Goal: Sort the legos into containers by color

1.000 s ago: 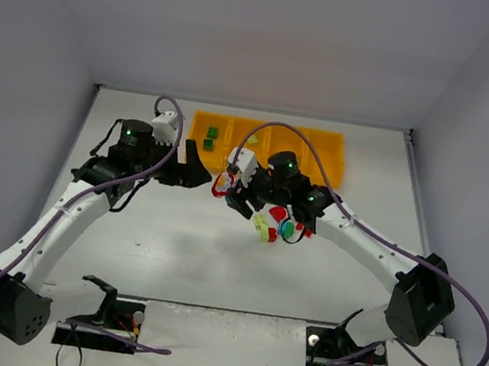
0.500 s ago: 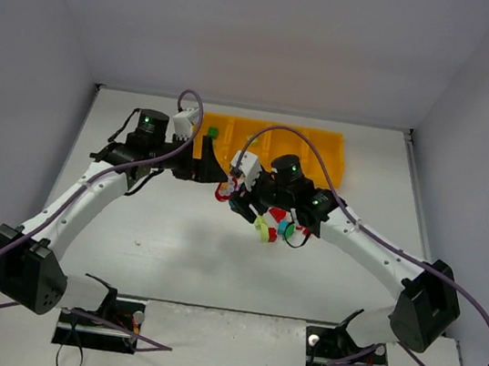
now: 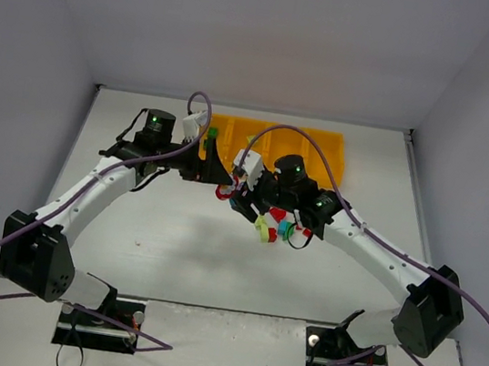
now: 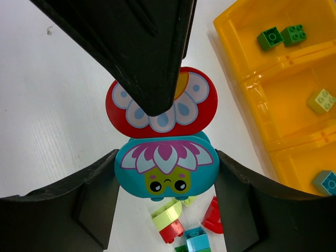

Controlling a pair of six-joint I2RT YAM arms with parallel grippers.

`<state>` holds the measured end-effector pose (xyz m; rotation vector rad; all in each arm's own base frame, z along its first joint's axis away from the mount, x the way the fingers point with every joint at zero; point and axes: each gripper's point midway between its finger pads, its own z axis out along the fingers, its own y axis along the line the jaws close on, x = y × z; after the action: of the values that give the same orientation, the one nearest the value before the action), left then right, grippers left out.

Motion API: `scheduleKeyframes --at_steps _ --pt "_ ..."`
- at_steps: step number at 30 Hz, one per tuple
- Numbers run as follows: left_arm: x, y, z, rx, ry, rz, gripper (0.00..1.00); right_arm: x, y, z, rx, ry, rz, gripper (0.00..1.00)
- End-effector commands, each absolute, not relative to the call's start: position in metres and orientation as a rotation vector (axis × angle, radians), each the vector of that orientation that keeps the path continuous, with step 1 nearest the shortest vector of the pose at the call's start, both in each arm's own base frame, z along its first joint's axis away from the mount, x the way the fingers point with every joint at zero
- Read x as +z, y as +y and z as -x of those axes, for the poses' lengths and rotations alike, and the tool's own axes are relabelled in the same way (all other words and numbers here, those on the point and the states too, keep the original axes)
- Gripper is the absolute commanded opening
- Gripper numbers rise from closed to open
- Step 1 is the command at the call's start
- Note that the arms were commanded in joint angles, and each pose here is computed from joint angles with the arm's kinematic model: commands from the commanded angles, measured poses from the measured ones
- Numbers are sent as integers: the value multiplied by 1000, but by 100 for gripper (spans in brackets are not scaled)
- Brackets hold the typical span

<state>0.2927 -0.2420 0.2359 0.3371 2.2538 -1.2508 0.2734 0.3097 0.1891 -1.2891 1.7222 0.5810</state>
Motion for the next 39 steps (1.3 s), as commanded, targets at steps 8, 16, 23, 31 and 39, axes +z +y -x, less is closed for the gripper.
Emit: scheduleKeyframes --at_steps 8,16,23,31,39 --pt "262 -259 -296 -1397 2156 -420 72 234 316 -271 615 1596 1238 0" --pt "266 -265 -292 -1459 2138 -450 37 230 317 -272 614 1605 1241 0" --pt "266 -269 -289 -1545 2138 -444 0 218 316 -278 583 1620 1237 0" --pt "265 -248 -303 -1530 2152 -395 0 199 295 -295 433 1667 1199 0" --pt "270 -225 -316 -1500 2134 -326 0 188 271 -312 379 1715 1126 0"
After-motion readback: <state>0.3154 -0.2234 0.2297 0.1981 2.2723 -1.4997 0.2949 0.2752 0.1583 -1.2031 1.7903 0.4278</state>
